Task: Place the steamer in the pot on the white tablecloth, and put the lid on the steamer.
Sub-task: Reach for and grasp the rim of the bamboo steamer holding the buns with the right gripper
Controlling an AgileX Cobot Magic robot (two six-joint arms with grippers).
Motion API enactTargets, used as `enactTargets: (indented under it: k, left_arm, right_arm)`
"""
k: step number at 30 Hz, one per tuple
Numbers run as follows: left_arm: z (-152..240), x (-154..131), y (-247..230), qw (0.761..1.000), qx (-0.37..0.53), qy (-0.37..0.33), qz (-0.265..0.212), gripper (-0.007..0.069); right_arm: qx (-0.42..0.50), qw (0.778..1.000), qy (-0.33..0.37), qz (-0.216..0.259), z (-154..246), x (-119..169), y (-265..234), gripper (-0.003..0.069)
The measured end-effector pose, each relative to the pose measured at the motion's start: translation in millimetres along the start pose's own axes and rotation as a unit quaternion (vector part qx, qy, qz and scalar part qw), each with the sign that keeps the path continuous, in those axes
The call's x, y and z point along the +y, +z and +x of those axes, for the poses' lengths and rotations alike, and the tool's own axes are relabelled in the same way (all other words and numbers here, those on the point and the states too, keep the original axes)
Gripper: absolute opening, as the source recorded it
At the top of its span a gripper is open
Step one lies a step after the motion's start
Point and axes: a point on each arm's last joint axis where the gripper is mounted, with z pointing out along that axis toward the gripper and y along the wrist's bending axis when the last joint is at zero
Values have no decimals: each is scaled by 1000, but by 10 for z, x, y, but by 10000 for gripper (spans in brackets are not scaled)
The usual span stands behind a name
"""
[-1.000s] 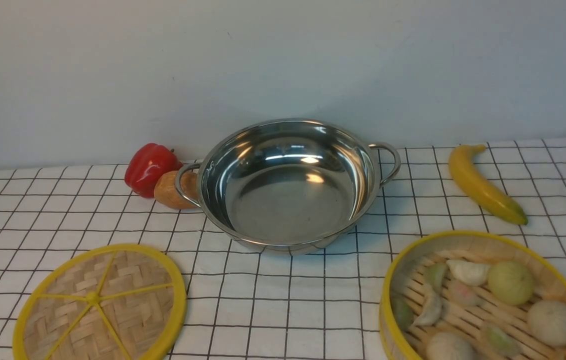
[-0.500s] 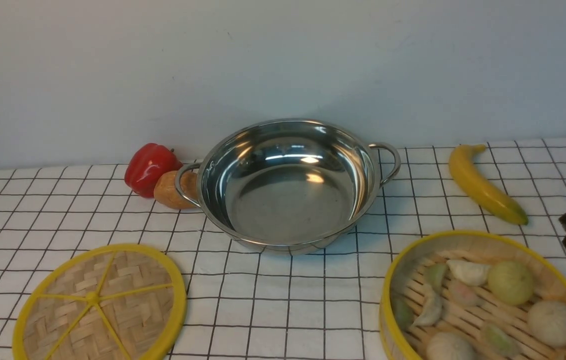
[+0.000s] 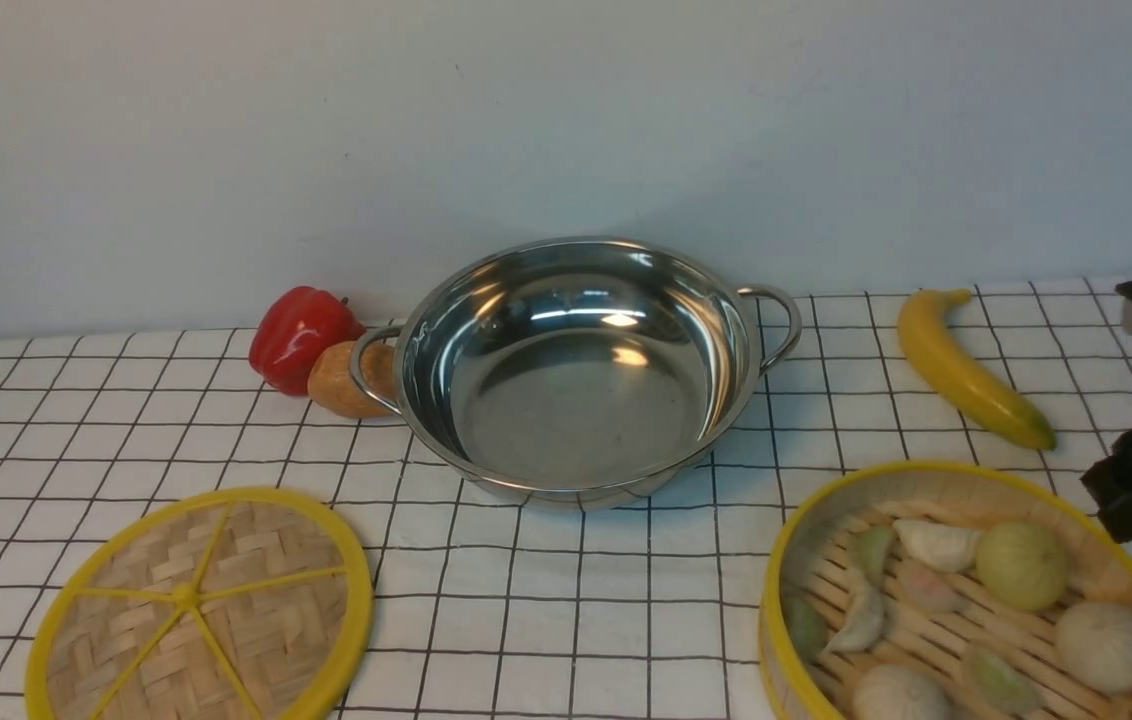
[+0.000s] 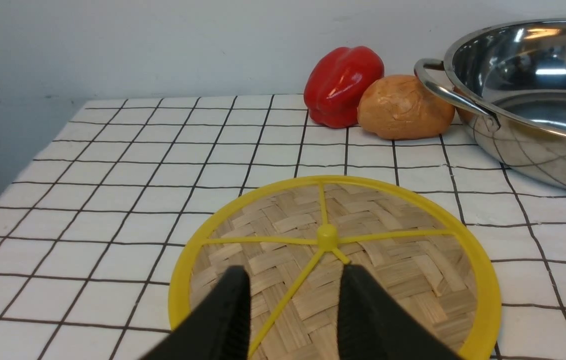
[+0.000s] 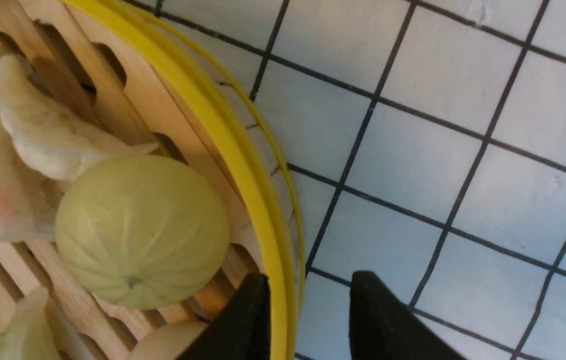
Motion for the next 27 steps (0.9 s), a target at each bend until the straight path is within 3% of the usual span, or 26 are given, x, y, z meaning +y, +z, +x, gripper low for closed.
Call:
enactTargets:
  k: [27]
  left_arm:
    - [0, 0, 0, 1000, 0, 0, 0, 243]
  right_arm:
    - [48, 999, 1, -16, -23, -26, 413, 243]
